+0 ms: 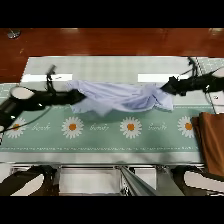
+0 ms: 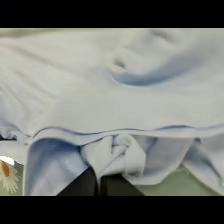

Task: Fold the shirts.

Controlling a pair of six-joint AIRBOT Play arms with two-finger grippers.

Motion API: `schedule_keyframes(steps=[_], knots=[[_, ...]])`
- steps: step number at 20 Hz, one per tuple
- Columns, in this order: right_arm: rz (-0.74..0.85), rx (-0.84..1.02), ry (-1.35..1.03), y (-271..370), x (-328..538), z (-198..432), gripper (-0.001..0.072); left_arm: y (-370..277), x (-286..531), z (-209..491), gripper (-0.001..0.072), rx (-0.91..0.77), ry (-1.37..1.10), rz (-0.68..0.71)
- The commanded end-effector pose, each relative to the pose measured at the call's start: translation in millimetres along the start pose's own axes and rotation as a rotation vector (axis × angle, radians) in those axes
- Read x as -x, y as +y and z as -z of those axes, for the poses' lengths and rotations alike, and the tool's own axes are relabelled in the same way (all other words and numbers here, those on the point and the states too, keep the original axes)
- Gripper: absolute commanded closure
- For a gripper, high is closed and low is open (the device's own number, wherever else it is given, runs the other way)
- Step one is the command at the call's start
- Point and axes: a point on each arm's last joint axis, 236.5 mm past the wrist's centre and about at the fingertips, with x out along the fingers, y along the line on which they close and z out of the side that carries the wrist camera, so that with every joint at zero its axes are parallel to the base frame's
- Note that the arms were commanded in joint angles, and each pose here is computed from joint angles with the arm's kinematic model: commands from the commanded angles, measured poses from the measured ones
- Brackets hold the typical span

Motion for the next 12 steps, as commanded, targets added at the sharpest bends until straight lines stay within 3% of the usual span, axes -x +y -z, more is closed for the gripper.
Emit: schedule_keyframes(steps=[1, 5, 9, 12], knots=[[-0.004, 0.221, -0.192, 83.3, 85.3, -59.9, 0.0693, -68.7, 86.5, -98.9, 0.0688, -0.146, -0.284, 0.074], [0.016, 0.458, -0.495, 184.3, 203.2, -84.9, 0.0693, -173.8, 209.6, -158.2, 0.0688, -0.389, -0.595, 0.119], [0.066, 0.613, -0.718, 248.9, 294.4, -47.6, 0.0692, -263.6, 314.5, -144.9, 0.0687, -0.606, -0.832, 0.131], [0.103, 0.695, -0.802, 274.7, 335.0, 2.0, 0.0692, -284.4, 374.7, -117.8, 0.0687, -0.735, -0.990, -0.028]])
